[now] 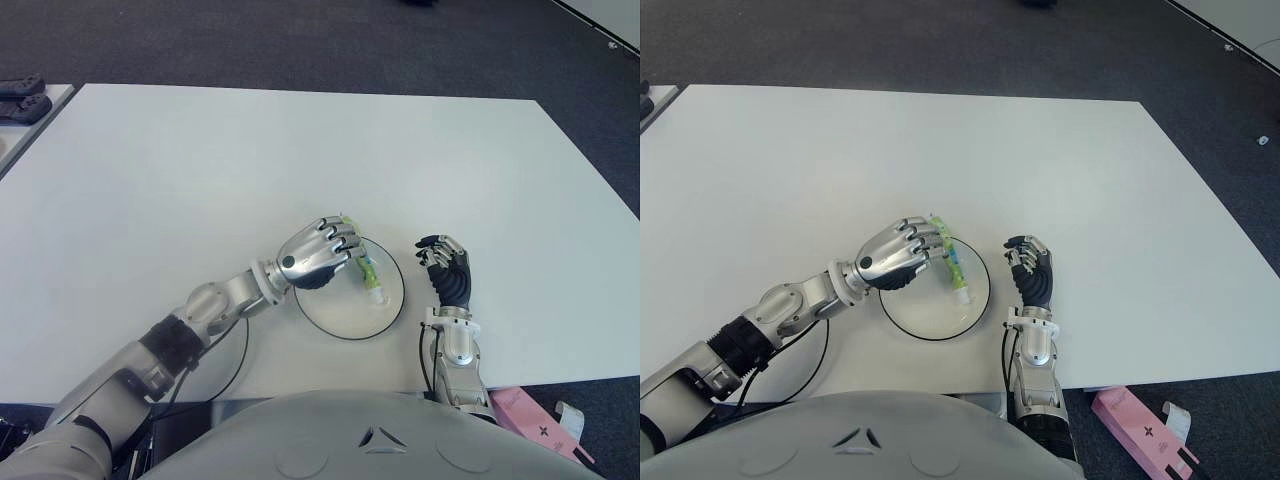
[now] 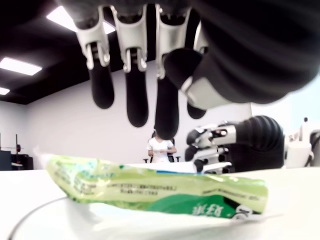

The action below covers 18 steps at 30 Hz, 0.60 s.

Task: Put the toothpaste on the table into the plate.

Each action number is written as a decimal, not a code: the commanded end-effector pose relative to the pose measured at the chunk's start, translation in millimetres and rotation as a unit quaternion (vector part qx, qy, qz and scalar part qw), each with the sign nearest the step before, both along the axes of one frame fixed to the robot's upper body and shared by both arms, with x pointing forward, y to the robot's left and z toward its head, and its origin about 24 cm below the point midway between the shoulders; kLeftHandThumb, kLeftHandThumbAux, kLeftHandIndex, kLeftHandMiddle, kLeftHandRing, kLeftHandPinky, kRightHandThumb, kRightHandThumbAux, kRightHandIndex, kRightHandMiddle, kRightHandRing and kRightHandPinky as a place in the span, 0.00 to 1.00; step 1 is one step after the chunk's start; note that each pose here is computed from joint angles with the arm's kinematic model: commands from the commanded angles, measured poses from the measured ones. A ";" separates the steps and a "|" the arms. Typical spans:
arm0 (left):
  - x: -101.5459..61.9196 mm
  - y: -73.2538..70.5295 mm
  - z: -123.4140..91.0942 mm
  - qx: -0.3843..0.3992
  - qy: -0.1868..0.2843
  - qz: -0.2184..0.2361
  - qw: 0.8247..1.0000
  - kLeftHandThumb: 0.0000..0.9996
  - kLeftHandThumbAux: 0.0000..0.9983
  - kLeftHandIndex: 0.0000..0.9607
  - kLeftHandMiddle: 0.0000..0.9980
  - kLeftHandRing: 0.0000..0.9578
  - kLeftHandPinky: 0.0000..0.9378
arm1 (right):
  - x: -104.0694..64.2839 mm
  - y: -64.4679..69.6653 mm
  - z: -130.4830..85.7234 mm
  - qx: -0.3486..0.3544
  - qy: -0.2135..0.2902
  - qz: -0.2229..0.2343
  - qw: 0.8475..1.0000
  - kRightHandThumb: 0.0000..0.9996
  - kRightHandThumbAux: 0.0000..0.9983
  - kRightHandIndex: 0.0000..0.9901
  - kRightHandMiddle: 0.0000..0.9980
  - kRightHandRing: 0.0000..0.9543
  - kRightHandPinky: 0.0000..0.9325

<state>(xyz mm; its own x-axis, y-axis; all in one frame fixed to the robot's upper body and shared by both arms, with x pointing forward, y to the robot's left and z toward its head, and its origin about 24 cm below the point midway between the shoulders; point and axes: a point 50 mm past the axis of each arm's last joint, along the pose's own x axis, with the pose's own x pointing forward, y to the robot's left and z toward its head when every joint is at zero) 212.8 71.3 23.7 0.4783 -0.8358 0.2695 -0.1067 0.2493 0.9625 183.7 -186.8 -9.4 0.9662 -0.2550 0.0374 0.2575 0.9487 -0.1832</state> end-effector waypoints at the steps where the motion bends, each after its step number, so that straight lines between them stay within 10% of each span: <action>1: -1.1 -1.3 -16.7 0.043 0.010 0.001 0.999 0.85 0.67 0.43 0.58 0.92 0.95 | -0.1 -0.6 -2.2 0.002 0.005 0.002 1.000 0.71 0.73 0.44 0.50 0.55 0.58; 18: -0.5 2.5 -17.9 0.007 0.018 0.020 1.000 0.85 0.67 0.43 0.59 0.92 0.94 | -0.1 -0.2 -2.3 0.000 0.002 -0.002 1.000 0.71 0.73 0.44 0.50 0.55 0.59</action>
